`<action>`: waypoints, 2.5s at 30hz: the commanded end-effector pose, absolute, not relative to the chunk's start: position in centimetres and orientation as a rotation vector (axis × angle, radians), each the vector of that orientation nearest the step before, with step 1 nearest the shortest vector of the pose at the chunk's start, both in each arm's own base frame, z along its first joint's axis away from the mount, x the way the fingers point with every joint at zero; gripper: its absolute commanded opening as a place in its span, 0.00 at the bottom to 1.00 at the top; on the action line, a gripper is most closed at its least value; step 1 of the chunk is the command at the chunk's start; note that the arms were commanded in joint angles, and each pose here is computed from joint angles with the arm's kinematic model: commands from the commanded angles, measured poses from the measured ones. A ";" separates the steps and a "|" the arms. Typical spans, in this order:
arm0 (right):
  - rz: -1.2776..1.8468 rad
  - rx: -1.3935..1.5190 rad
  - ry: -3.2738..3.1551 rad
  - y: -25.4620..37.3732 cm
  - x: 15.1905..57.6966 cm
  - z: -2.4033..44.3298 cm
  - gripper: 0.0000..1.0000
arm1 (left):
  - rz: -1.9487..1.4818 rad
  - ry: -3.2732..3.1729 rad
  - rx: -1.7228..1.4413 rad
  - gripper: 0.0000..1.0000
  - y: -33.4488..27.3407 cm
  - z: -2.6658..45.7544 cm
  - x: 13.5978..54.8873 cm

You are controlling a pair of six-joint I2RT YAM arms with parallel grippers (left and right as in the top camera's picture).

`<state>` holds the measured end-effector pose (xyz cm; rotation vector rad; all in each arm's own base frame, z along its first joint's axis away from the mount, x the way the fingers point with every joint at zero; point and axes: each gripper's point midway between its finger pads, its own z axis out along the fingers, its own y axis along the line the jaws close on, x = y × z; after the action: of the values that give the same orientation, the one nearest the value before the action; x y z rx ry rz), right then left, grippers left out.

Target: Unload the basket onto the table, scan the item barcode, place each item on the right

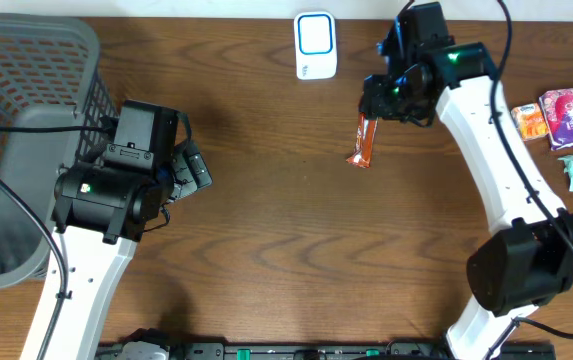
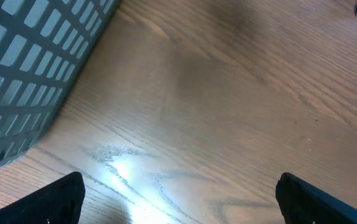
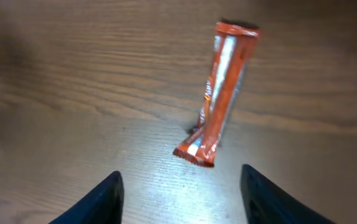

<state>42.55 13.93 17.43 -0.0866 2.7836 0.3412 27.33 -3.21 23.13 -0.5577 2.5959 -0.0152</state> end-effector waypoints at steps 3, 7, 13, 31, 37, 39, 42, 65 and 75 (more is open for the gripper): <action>0.005 -0.207 2.828 15.3 42.2 12.9 0.58 | -0.012 2.585 -0.564 0.98 -3.0 23.5 27.4; -0.301 -0.062 2.808 14.4 42.6 10.0 0.63 | -0.011 2.586 -0.565 0.98 -3.0 23.5 27.4; -0.521 -0.054 2.808 14.0 43.2 4.9 0.64 | -0.011 2.586 -0.565 0.98 -3.0 23.5 27.4; -0.546 -0.019 2.930 11.1 43.1 0.5 0.03 | -0.011 2.586 -0.565 0.98 -3.0 23.5 27.4; 0.069 -0.145 3.079 16.6 42.6 1.4 0.01 | -0.012 2.585 -0.564 0.98 -3.0 23.5 27.4; 0.374 -0.180 3.078 18.9 42.5 3.2 0.01 | -0.012 2.585 -0.565 0.98 -3.0 23.5 27.4; 0.897 -0.205 2.990 21.8 42.3 7.5 0.01 | -0.011 2.586 -0.565 0.98 -3.0 23.5 27.4; 1.356 0.470 2.982 9.2 37.9 1.8 0.28 | -0.012 2.585 -0.564 0.98 -3.0 23.5 27.4; 0.631 0.328 3.015 4.2 39.9 9.2 0.51 | -0.012 2.585 -0.564 0.98 -3.0 23.5 27.4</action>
<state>38.19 4.90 4.87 0.4616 3.0938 0.8947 27.33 -3.21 23.13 -0.5577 2.5959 -0.0152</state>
